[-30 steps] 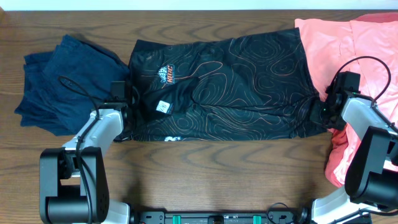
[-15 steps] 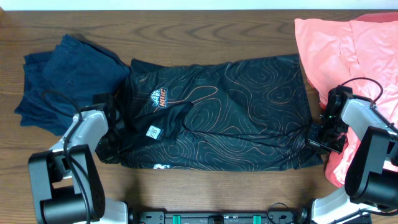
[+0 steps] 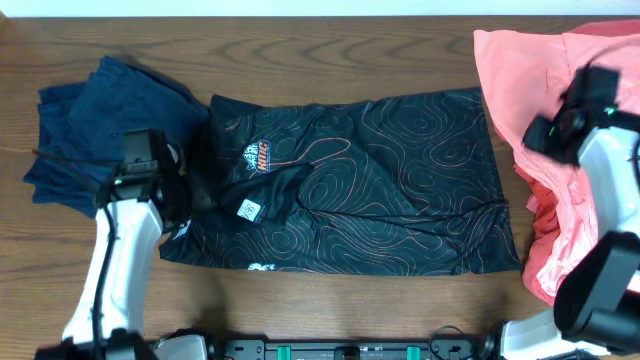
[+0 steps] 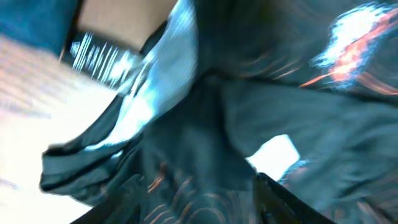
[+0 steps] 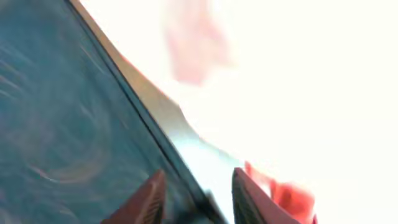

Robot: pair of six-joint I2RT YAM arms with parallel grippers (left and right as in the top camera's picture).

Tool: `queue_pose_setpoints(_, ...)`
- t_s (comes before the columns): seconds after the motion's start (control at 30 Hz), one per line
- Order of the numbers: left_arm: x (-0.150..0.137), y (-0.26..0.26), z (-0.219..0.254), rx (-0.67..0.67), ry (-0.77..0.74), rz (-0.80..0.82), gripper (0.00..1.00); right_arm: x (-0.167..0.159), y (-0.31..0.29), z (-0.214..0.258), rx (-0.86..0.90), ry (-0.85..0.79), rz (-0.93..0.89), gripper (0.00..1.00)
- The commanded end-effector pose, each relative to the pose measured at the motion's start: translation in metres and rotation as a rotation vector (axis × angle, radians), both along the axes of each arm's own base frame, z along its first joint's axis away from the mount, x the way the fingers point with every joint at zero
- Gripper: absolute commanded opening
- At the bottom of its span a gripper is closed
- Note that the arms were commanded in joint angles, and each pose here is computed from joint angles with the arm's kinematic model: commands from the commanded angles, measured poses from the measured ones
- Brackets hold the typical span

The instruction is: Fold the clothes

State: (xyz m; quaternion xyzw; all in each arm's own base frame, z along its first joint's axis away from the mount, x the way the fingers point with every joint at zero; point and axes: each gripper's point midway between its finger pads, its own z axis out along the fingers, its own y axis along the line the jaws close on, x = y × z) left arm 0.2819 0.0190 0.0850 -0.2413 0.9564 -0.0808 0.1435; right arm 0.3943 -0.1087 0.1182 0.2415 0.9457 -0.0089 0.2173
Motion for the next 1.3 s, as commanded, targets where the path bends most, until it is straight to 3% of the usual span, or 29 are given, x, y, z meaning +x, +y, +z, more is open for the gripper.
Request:
queue_pose_setpoints(0.0, 0.012, -0.01, 0.017, -0.035, -0.078, -0.059, 0.58, 0.018, 0.01, 0.014, 0.013, -0.083, 0.12, 0.22)
queue_pose_setpoints(0.13, 0.024, -0.012, 0.019, -0.046, -0.123, -0.069, 0.58, 0.028, 0.011, -0.008, 0.026, -0.065, 0.15, 0.06)
queue_pose_setpoints(0.27, 0.046, -0.026, 0.024, -0.056, -0.207, -0.127, 0.58, 0.047, 0.024, -0.046, 0.094, -0.06, 0.257, 0.06)
queue_pose_setpoints(0.43, 0.069, -0.048, 0.02, -0.054, -0.265, -0.198, 0.59, 0.064, 0.021, -0.093, 0.114, -0.049, 0.266, 0.06)
queue_pose_setpoints(0.63, 0.084, -0.058, -0.002, -0.06, -0.248, -0.225, 0.6, 0.051, -0.02, -0.13, 0.021, 0.05, 0.142, 0.05)
queue_pose_setpoints(0.77, 0.101, -0.057, -0.001, -0.057, -0.259, -0.226, 0.62, 0.024, -0.085, -0.129, -0.083, 0.112, -0.072, 0.05)
queue_pose_setpoints(0.93, 0.136, -0.054, 0.01, -0.028, -0.298, -0.244, 0.64, -0.02, -0.144, -0.124, 0.005, 0.152, -0.323, 0.1)
queue_pose_setpoints(1.07, 0.163, -0.054, 0.004, -0.026, -0.292, -0.25, 0.65, -0.014, -0.137, -0.103, 0.255, 0.055, -0.283, 0.18)
queue_pose_setpoints(1.27, 0.209, -0.054, 0.001, 0.009, -0.33, -0.309, 0.65, 0.011, -0.088, -0.051, 0.417, -0.055, -0.063, 0.29)
